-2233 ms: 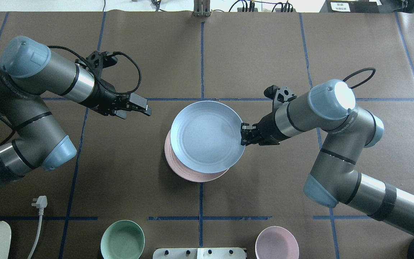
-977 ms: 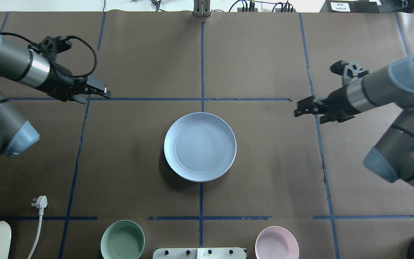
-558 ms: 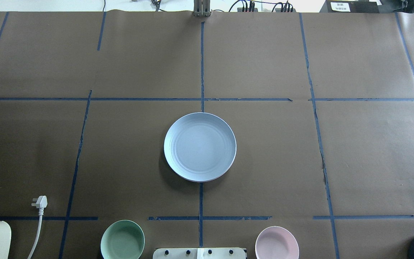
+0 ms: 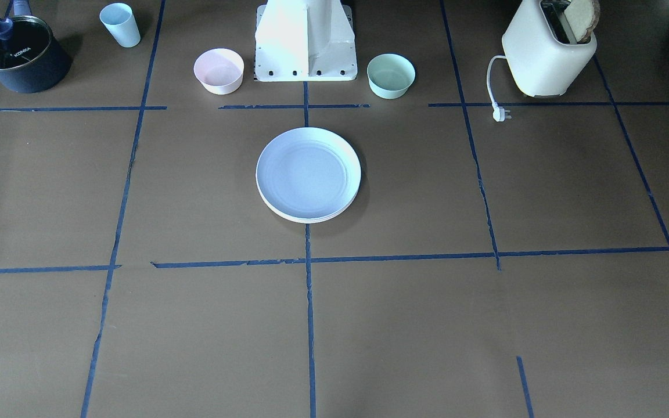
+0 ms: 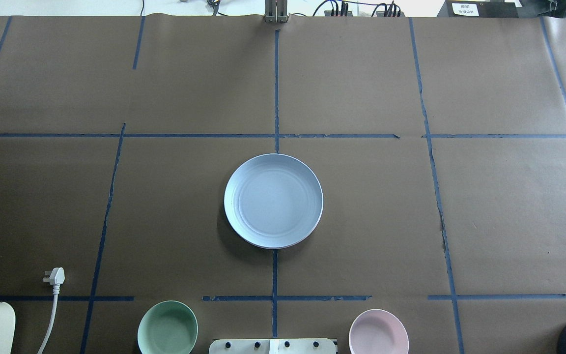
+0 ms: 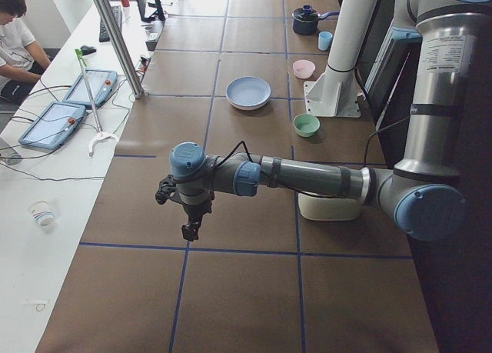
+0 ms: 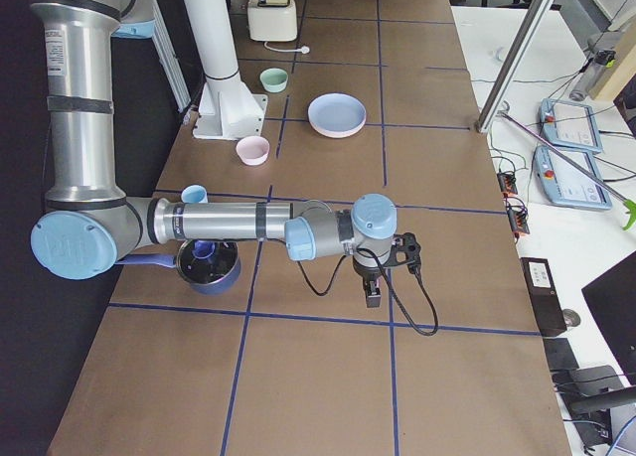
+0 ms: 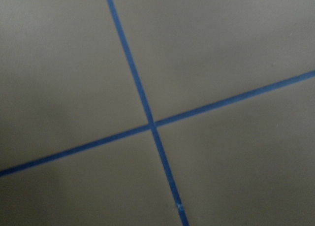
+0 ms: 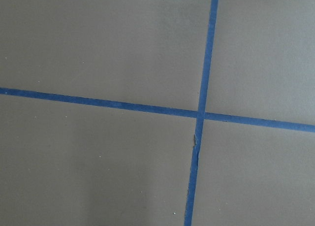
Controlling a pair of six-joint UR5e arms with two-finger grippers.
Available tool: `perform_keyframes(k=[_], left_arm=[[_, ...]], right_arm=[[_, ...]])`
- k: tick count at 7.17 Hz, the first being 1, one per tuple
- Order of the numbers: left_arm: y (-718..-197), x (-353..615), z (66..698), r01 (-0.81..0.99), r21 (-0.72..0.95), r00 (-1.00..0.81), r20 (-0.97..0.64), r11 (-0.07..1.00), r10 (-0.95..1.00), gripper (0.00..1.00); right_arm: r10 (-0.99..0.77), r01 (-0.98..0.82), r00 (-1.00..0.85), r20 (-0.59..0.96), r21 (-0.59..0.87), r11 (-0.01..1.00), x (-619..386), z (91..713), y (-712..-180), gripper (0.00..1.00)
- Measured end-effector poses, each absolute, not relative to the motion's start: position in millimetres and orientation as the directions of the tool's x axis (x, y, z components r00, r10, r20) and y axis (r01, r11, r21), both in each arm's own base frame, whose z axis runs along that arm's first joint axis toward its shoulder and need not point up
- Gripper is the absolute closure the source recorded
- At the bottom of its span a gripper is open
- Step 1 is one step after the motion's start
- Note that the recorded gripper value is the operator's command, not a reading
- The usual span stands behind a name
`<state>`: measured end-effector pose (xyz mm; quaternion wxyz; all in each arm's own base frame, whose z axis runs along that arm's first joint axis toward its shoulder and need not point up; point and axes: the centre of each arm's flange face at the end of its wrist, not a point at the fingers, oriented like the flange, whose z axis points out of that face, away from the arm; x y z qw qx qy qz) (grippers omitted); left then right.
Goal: Stack three plates with pink and blue
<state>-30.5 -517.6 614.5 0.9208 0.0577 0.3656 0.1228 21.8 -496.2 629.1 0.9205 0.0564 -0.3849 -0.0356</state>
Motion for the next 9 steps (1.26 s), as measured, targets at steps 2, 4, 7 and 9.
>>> perform_keyframes(k=[2,4,7,9], left_arm=[[-513,-27,627,-0.173,0.160,0.660,-0.713,0.972,0.235,0.00],[-511,-26,642,-0.172,0.137,0.650,-0.729,0.975,0.217,0.00],[-498,-28,646,-0.170,0.133,0.649,-0.731,0.976,0.213,0.00],[-488,-28,642,-0.164,0.134,0.650,-0.731,0.977,0.209,0.00]], right_arm=[[-0.097,0.024,0.708,0.699,0.114,0.993,23,640,-493,0.00],[-0.096,0.026,0.710,0.698,0.110,0.994,24,644,-492,0.00],[-0.081,0.018,0.700,0.709,0.096,0.995,29,651,-479,0.00],[-0.079,0.014,0.697,0.712,0.097,0.995,31,651,-475,0.00]])
